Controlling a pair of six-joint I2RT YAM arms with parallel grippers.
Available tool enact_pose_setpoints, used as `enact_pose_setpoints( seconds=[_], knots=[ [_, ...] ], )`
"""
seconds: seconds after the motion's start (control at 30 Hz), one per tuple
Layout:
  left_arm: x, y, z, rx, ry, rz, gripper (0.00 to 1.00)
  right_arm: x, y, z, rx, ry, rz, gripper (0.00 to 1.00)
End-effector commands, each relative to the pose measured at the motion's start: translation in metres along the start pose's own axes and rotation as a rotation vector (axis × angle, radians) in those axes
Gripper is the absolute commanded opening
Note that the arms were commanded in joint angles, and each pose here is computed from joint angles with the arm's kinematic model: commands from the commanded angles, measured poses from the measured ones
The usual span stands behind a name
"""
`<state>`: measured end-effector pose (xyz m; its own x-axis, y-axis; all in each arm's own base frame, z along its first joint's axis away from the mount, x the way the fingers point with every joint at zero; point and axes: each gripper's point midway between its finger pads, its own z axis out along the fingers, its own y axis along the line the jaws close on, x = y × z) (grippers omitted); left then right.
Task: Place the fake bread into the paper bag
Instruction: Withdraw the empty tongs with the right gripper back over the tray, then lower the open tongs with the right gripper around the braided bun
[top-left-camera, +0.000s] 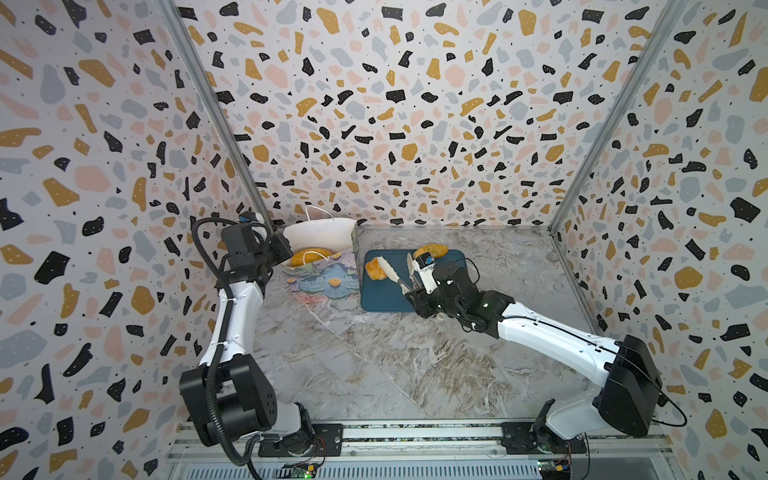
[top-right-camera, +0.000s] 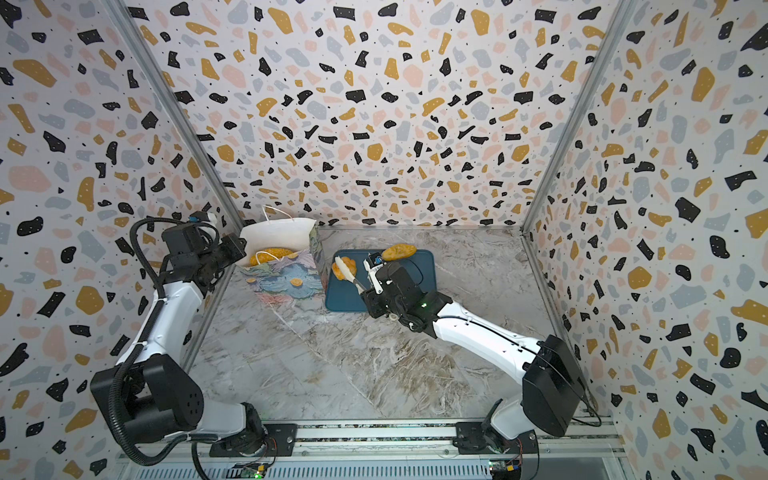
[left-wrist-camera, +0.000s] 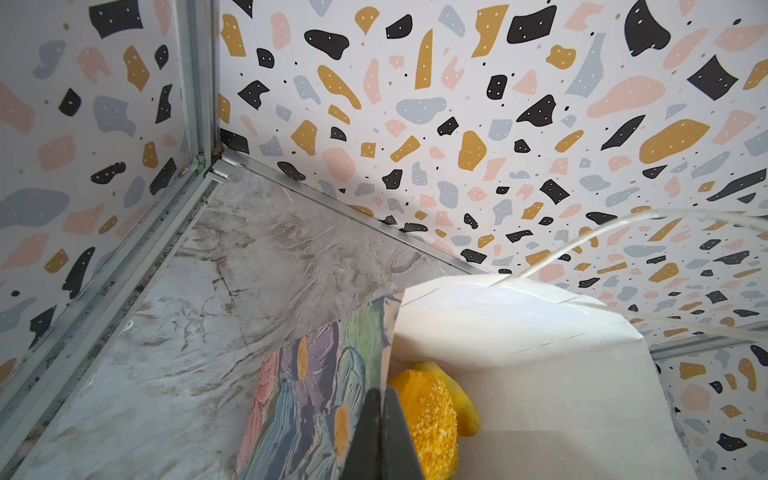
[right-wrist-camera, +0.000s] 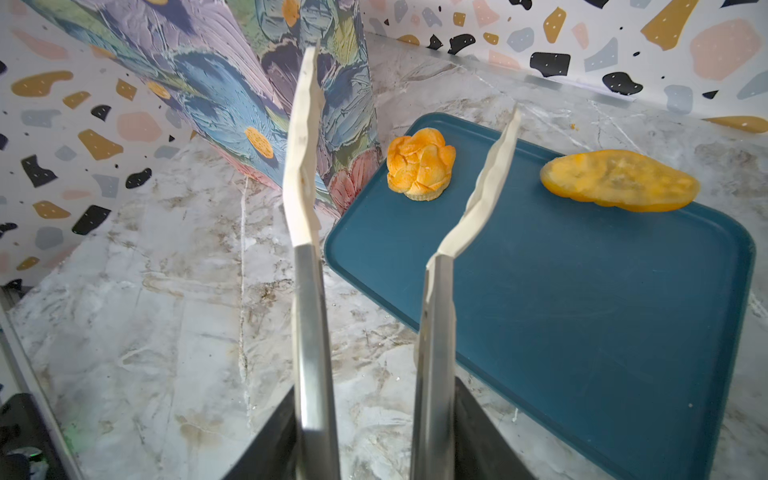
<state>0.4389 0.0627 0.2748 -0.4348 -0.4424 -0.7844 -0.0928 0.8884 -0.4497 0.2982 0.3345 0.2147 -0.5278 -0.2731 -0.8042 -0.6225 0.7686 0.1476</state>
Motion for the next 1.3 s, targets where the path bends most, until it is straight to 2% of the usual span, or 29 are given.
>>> enact_pose_setpoints(
  seconds=[0.0, 0.37, 0.83, 1.27],
  knots=[
    [-0.012, -0.01, -0.008, 0.031, -0.043, 0.023, 0.0, -0.007, -0.008, 0.003, 0.049, -0.003, -0.077, 0.53],
    [-0.013, -0.01, -0.008, 0.024, -0.048, 0.021, 0.0, 0.002, -0.02, 0.03, 0.114, 0.052, -0.197, 0.54],
    [-0.012, -0.008, -0.006, 0.022, -0.043, 0.017, 0.0, 0.003, -0.023, 0.058, 0.044, 0.091, -0.232, 0.57],
    [-0.01, -0.007, -0.004, 0.02, -0.038, 0.015, 0.0, 0.013, -0.038, 0.092, 0.059, 0.164, -0.282, 0.57]
  ],
)
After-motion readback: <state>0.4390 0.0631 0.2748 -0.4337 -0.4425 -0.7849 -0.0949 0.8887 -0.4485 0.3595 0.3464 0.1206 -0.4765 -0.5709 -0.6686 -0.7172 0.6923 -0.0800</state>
